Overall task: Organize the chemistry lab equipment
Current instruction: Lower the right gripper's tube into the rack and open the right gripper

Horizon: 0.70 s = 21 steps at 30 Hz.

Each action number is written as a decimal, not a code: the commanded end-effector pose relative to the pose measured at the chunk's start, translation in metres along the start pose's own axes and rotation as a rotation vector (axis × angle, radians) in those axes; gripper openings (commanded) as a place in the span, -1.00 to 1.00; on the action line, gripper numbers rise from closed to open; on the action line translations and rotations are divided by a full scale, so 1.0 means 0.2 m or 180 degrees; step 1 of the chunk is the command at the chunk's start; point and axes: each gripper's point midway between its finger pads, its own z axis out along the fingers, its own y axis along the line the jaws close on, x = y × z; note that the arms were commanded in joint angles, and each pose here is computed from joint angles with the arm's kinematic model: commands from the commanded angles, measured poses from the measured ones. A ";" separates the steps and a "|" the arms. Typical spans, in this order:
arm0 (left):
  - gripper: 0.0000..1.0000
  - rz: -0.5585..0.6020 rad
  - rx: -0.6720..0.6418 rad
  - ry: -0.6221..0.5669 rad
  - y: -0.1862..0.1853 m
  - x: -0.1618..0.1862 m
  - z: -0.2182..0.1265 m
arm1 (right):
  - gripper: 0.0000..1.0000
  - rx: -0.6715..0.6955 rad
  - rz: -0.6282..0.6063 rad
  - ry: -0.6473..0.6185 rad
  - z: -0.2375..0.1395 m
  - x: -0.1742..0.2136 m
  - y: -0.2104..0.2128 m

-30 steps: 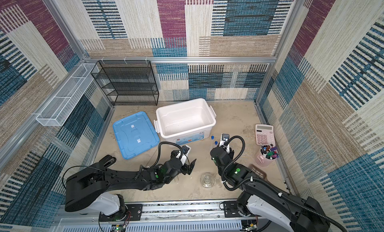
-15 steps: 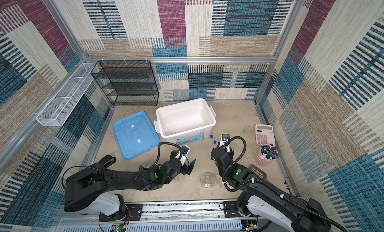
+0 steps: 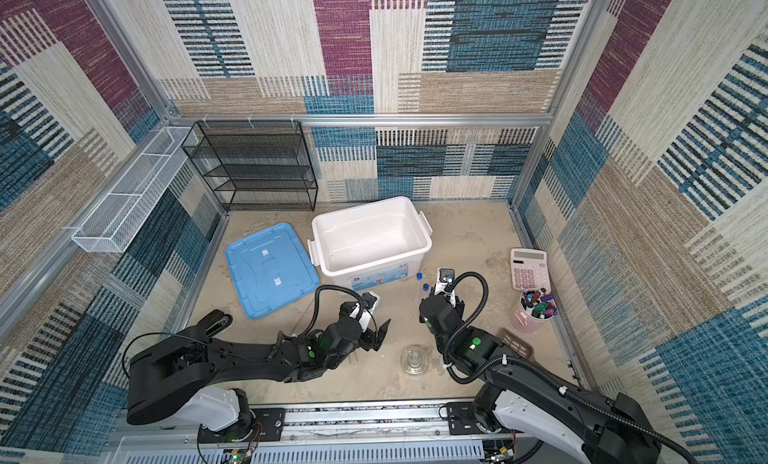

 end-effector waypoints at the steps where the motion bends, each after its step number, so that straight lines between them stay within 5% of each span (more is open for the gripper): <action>1: 0.87 -0.0112 -0.0037 -0.0099 0.01 -0.04 0.00 | -0.75 -0.0041 -0.0011 0.0092 0.00 0.04 0.02; 21: 0.88 -0.0079 0.0014 -0.0113 0.00 -0.04 -0.01 | -0.71 0.0071 -0.0036 0.0106 -0.03 0.10 0.06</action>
